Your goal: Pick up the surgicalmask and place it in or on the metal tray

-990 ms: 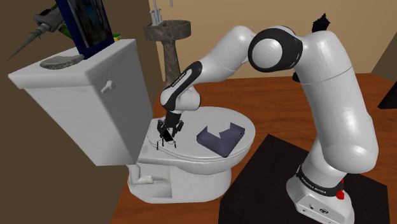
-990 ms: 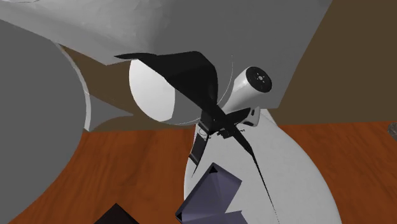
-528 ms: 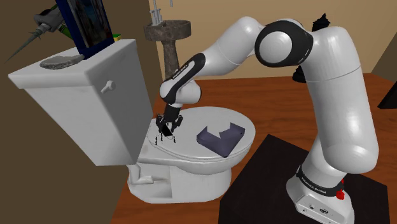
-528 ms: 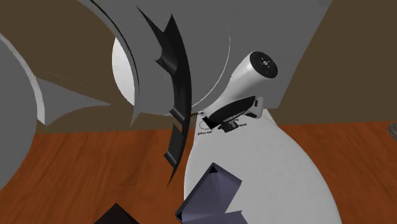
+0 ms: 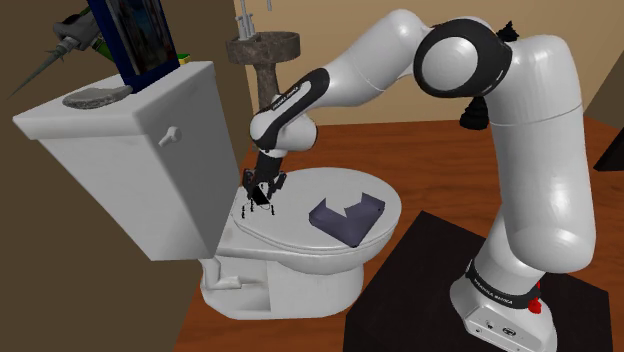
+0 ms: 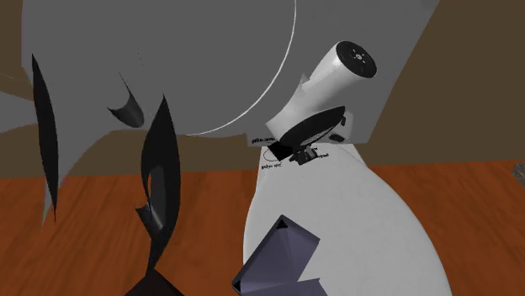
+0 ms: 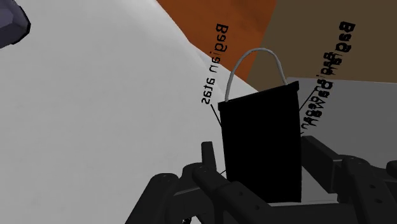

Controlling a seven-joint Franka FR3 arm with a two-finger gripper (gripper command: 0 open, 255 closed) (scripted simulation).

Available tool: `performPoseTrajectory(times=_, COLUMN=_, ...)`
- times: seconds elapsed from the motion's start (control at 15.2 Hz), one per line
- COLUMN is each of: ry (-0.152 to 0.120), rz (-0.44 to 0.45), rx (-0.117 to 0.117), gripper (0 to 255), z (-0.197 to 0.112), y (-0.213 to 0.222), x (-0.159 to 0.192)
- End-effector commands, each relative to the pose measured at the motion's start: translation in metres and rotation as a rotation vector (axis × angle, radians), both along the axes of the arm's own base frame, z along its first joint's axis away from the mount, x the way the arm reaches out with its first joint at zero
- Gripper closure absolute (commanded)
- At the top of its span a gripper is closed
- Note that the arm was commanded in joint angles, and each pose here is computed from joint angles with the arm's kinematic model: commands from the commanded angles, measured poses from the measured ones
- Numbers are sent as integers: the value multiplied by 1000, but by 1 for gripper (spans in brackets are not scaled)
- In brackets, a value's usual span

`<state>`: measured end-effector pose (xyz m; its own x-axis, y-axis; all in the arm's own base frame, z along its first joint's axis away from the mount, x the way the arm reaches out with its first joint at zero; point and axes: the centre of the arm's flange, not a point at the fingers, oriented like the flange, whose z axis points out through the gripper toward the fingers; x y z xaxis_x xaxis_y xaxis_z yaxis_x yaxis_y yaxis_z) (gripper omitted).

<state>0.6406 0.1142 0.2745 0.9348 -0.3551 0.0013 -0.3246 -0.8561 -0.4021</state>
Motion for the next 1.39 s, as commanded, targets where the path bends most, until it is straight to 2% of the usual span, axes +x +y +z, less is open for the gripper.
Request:
performPoseTrajectory(times=0.0, ry=0, rz=0, rx=0, gripper=255, z=10, y=0, x=0)
performPoseTrajectory(times=0.33, ry=0, rz=0, rx=0, gripper=255, z=33, y=0, x=0)
performPoseTrajectory(times=1.32, ry=0, rz=0, rx=0, gripper=255, z=45, y=-128, x=-150)
